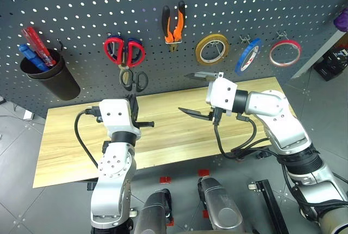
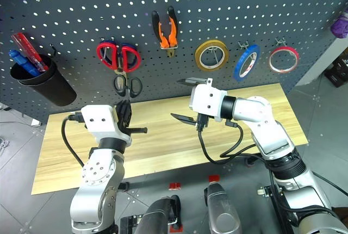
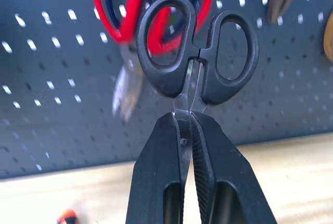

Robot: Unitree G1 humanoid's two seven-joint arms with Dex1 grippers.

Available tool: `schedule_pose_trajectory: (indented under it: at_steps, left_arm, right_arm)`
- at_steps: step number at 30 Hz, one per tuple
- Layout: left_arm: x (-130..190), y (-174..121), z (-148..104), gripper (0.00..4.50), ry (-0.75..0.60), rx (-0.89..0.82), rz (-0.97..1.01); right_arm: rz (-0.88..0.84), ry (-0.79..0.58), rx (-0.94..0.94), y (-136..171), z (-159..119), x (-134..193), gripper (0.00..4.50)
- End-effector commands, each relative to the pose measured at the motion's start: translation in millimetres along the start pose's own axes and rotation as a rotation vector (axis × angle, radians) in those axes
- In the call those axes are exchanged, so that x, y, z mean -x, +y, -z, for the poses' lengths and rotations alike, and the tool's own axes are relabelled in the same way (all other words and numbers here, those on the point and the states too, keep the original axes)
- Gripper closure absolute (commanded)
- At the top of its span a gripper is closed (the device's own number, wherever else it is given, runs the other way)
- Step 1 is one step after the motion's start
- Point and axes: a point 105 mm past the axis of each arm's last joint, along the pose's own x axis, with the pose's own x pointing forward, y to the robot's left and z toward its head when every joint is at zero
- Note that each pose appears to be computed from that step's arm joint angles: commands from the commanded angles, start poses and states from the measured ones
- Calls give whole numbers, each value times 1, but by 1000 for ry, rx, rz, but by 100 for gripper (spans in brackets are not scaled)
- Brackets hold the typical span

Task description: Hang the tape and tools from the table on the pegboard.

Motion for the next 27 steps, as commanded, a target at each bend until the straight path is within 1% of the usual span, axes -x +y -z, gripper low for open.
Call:
schedule_pose_trajectory:
  at_steps: [1,4,12,22,27]
  left_arm:
    - [-2,5,-27,446,-93,-27,-25]
    - [-5,4,-37,446,-125,-42,-25]
    - [-3,6,-47,446,-161,-104,-39]
    - [-4,12,-47,446,-147,-115,-73]
    - [-13,13,-41,446,-131,-141,-69]
  right_arm:
    - [55,-50,52,-14,-16,2,0]
    - [61,-54,52,-15,-17,1,0]
    - [65,-59,44,-17,-16,0,0]
    - [63,-52,32,-17,-12,-2,0]
    - [62,-59,28,-17,-14,-4,0]
